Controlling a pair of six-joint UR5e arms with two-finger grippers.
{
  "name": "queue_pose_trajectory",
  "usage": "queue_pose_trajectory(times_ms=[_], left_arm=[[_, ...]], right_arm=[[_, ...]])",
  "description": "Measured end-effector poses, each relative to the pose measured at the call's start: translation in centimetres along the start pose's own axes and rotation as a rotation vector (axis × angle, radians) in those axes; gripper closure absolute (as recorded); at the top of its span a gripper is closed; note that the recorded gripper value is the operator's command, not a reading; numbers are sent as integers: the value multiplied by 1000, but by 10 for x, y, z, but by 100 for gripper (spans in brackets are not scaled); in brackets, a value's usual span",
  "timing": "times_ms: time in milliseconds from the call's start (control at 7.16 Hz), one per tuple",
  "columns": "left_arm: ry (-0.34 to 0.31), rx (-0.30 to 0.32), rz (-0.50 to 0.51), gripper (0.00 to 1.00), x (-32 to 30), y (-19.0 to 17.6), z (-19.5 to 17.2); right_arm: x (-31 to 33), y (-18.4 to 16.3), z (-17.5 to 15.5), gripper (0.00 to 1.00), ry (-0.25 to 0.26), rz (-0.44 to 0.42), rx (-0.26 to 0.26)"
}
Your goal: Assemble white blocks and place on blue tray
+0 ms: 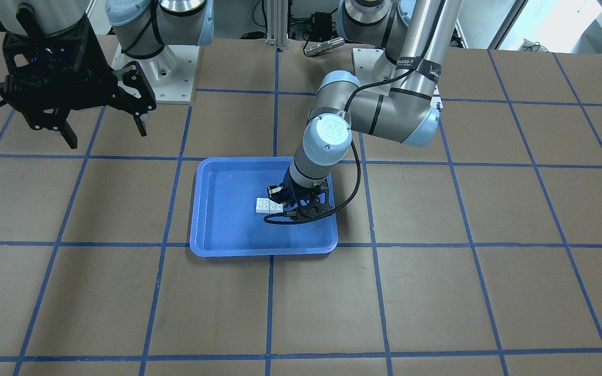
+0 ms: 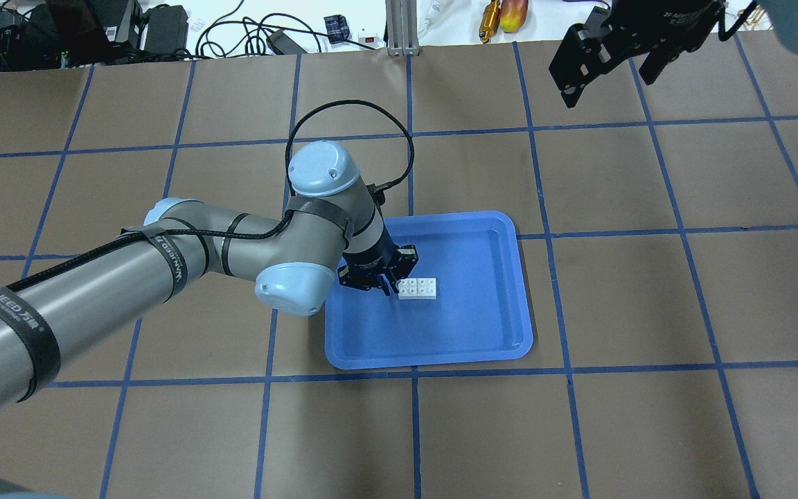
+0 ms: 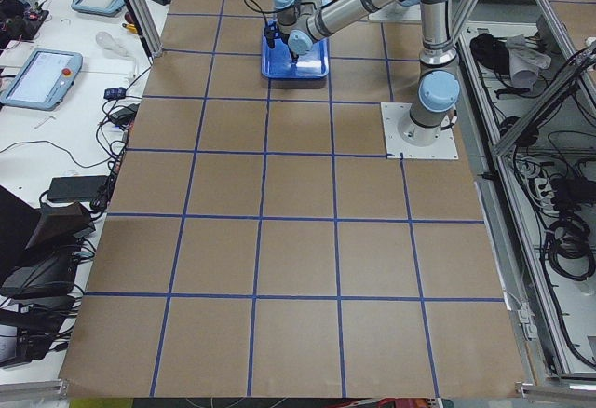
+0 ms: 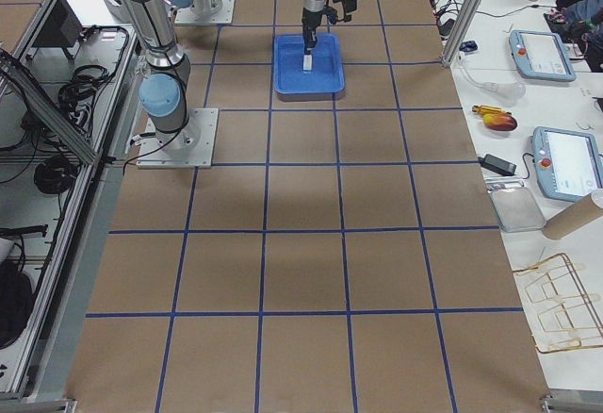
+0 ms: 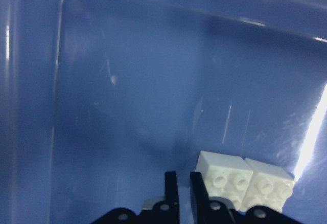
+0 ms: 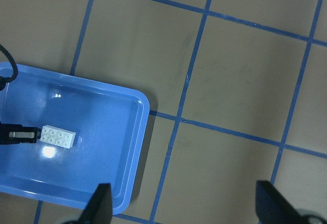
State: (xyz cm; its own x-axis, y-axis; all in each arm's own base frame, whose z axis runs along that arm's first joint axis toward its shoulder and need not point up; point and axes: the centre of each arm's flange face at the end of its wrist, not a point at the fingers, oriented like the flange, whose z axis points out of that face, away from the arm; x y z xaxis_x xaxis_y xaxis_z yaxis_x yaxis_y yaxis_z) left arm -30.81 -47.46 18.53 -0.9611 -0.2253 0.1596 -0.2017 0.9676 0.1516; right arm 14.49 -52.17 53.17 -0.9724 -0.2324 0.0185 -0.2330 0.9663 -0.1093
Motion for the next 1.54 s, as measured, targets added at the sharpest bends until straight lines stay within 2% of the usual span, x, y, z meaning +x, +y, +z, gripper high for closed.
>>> queue_pose_trajectory(times_ms=[279,419,699,1118,1537], left_arm=[[3,-2,-2,78,1,1,0],[4,-2,-3,78,2,2,0],[10,11,3,76,4,2,-6],[45,90,20,71,-3,-18,-57],[18,96,90,71,-32,-28,-104]], right_arm=[[3,0,27,0,-1,168,-38],[3,3,32,0,-2,208,-50],[2,9,34,0,-2,230,-53],[2,9,33,0,-1,233,-46],[3,7,32,0,0,234,-40]])
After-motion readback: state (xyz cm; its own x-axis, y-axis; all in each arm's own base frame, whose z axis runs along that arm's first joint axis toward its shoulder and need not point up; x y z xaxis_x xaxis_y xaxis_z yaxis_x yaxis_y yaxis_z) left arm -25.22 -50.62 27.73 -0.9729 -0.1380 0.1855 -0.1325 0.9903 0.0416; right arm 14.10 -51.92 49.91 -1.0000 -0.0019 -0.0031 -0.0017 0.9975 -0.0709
